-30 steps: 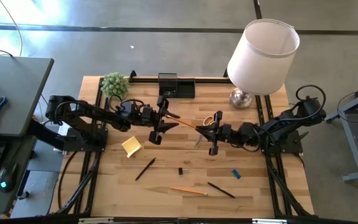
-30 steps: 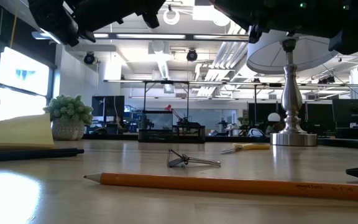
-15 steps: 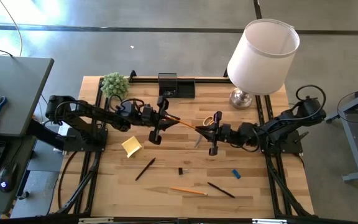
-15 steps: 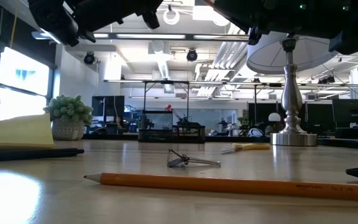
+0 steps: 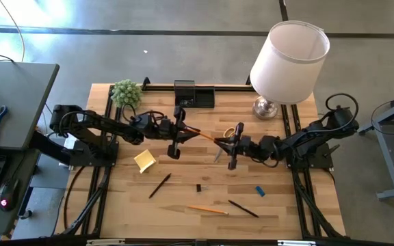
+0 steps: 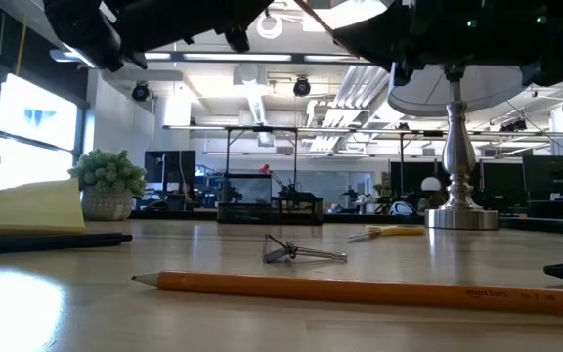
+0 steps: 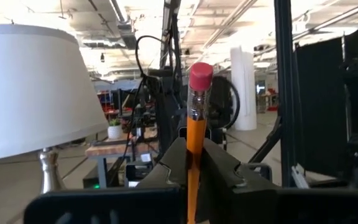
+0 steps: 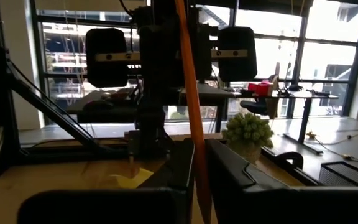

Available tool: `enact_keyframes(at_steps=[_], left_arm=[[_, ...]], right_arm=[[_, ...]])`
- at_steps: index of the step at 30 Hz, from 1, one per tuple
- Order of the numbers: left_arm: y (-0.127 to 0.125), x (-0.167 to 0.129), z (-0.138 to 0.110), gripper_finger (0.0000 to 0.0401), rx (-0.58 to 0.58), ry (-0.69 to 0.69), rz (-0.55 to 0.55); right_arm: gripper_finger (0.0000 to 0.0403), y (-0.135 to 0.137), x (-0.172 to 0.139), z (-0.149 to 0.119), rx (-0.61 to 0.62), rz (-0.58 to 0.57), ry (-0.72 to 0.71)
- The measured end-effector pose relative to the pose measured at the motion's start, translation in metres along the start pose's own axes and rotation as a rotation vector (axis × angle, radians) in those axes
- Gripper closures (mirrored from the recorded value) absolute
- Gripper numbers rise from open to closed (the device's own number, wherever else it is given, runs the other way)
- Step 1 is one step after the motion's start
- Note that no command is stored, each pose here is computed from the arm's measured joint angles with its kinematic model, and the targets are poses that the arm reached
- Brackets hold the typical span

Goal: Pick and place office supplies into organizer
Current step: Put the top orange pencil into the top left slot of the desk organizer

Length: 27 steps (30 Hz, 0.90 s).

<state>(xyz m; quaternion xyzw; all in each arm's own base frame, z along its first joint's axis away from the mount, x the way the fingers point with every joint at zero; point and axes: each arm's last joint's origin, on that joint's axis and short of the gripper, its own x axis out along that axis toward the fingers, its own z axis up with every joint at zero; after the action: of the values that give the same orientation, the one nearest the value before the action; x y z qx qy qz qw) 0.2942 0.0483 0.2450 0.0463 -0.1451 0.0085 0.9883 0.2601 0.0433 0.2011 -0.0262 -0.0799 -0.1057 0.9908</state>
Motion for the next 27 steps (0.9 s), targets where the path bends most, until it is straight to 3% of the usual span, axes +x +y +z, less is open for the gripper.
enact_keyframes(at_steps=[12, 27], left_arm=[[0.025, -0.006, -0.011, 0.0397, 0.002, 0.101, 0.065], [0.070, -0.026, -0.012, 0.0399, -0.015, 0.244, 0.189]], right_arm=[[0.0298, 0.000, 0.000, -0.004, 0.015, -0.010, 0.044], [0.0288, 0.002, -0.004, -0.025, -0.003, -0.029, 0.246]])
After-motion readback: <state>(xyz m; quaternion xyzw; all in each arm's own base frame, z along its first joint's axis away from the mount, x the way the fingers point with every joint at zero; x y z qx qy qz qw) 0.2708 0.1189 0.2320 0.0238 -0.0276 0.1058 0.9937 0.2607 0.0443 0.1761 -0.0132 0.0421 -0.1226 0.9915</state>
